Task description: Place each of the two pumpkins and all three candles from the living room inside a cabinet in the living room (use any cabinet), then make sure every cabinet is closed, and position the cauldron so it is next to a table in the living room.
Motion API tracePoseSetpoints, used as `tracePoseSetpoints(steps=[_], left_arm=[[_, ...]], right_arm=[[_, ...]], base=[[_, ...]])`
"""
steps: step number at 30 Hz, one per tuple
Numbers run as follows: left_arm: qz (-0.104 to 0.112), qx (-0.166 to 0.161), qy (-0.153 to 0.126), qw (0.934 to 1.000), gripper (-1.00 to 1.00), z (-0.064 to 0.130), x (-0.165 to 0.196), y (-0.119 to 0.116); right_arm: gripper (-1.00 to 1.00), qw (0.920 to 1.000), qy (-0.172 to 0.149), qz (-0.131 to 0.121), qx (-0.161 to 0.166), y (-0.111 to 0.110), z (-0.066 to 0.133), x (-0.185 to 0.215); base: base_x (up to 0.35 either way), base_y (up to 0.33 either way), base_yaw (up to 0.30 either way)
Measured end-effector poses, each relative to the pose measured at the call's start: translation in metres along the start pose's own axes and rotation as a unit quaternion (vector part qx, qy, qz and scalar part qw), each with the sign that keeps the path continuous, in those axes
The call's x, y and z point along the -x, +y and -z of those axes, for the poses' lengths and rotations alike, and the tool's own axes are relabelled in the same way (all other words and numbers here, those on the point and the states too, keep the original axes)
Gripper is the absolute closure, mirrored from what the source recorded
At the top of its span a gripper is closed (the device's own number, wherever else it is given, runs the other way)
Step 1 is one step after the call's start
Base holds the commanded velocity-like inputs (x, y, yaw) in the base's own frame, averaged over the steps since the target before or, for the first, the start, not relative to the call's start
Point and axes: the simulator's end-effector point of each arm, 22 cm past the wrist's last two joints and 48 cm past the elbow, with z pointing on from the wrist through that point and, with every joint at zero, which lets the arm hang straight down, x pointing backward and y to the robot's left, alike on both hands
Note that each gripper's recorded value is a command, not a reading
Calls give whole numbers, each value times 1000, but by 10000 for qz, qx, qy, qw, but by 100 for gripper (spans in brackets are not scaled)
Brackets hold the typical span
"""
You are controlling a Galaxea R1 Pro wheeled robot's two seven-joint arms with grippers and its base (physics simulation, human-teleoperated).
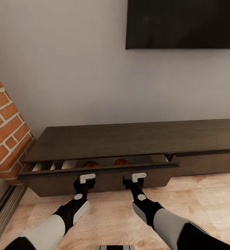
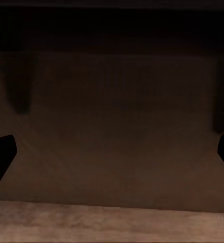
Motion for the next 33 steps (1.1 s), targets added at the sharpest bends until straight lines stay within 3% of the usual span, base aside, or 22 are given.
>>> tracePoseSetpoints(steps=[9, 22, 33], left_arm=[[-1, 1, 1, 10000, -100, 0, 0, 0], [-11, -22, -4, 10000, -100, 0, 0, -2], [-9, -24, -5, 10000, -100, 0, -1, -2]], right_arm=[[-100, 10000, 1, -1, 0, 0, 0, 0], [-100, 10000, 3, -1, 0, 0, 0, 0], [-100, 10000, 12, 1, 0, 0, 0, -1]], base=[[234, 0, 0], [72, 34, 0], [-281, 1, 0]])
